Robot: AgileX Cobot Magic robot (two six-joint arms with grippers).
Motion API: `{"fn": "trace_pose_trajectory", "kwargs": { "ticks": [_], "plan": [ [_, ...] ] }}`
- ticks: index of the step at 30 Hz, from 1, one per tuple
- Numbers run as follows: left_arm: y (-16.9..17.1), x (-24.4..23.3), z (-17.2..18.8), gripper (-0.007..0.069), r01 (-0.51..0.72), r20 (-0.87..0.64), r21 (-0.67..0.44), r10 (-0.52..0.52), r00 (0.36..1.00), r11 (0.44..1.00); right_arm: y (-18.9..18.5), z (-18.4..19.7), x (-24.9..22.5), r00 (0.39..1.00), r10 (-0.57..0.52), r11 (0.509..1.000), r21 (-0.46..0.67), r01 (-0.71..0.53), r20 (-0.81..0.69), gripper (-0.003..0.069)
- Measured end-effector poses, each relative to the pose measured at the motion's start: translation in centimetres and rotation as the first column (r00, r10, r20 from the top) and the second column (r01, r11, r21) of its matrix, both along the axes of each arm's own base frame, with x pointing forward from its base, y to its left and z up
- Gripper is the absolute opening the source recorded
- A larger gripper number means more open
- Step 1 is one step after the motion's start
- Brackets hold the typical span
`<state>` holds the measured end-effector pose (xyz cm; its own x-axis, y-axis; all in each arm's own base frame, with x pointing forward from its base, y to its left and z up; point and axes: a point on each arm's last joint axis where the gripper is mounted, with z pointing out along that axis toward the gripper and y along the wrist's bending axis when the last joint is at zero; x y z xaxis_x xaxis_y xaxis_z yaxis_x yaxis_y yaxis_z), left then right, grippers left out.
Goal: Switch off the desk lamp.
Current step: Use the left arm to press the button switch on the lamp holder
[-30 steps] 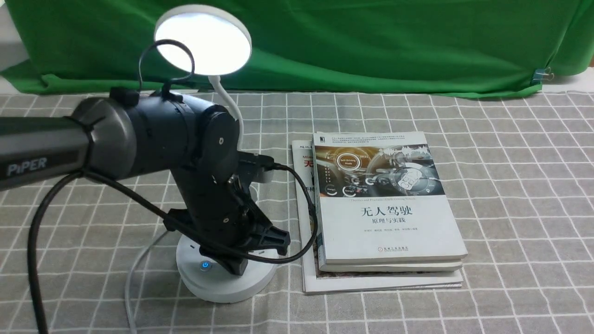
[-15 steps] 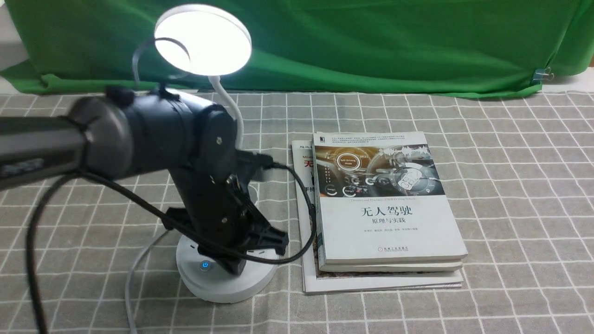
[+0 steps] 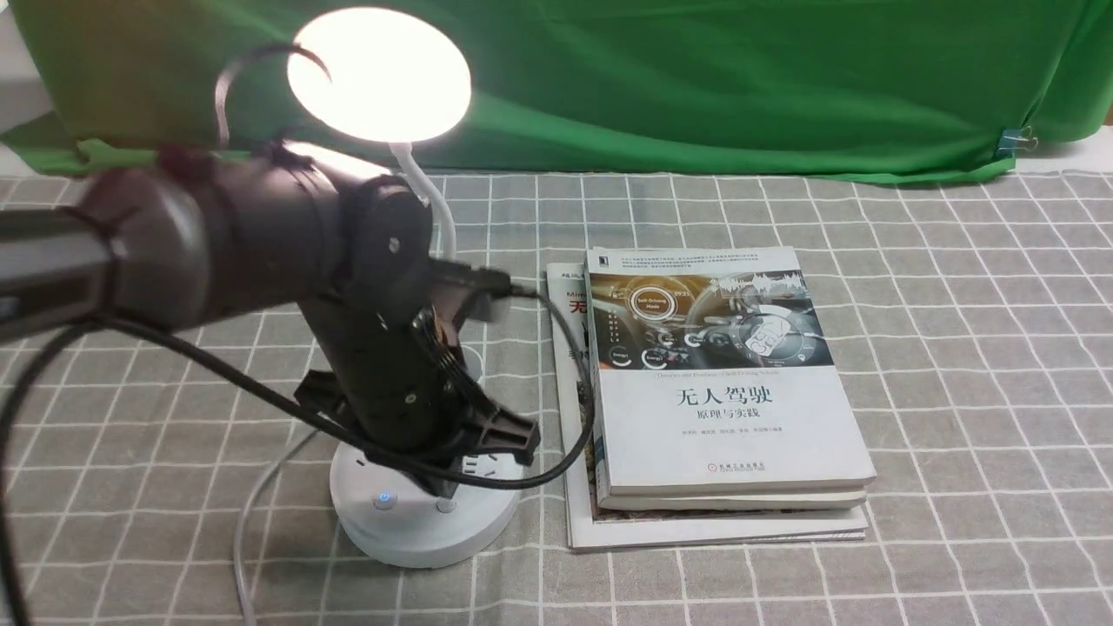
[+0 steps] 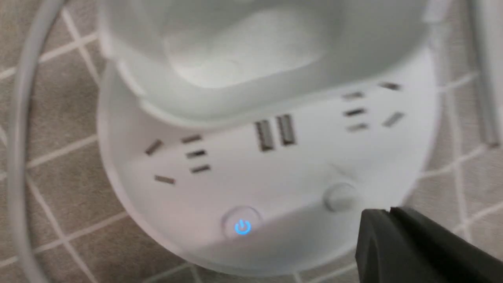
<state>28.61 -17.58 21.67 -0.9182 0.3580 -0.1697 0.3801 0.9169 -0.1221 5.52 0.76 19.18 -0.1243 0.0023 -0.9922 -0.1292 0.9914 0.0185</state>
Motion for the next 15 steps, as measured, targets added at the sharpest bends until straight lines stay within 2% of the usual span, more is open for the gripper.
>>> {"fn": "trace_pose_trajectory", "kwargs": {
  "ticks": [4,12,15],
  "plan": [
    [-0.2,-0.1,-0.1,0.0001,0.005,-0.004,0.001,-0.005,1.0,1.0,0.0,0.0,0.0,1.0,0.0,1.0,0.0,0.0,0.0,0.0034],
    [-0.7,1.0,-3.3,0.0001,0.008,-0.045,0.039,-0.006,0.999,0.999,0.0,0.0,0.0,1.0,0.0,1.0,0.0,0.0,0.0,0.0034],
    [-0.7,1.2,-3.5,0.0001,0.013,-0.046,0.042,-0.012,0.999,0.999,0.0,0.0,0.0,1.0,0.0,1.0,0.0,0.0,0.0,0.0034]
  ]
}}
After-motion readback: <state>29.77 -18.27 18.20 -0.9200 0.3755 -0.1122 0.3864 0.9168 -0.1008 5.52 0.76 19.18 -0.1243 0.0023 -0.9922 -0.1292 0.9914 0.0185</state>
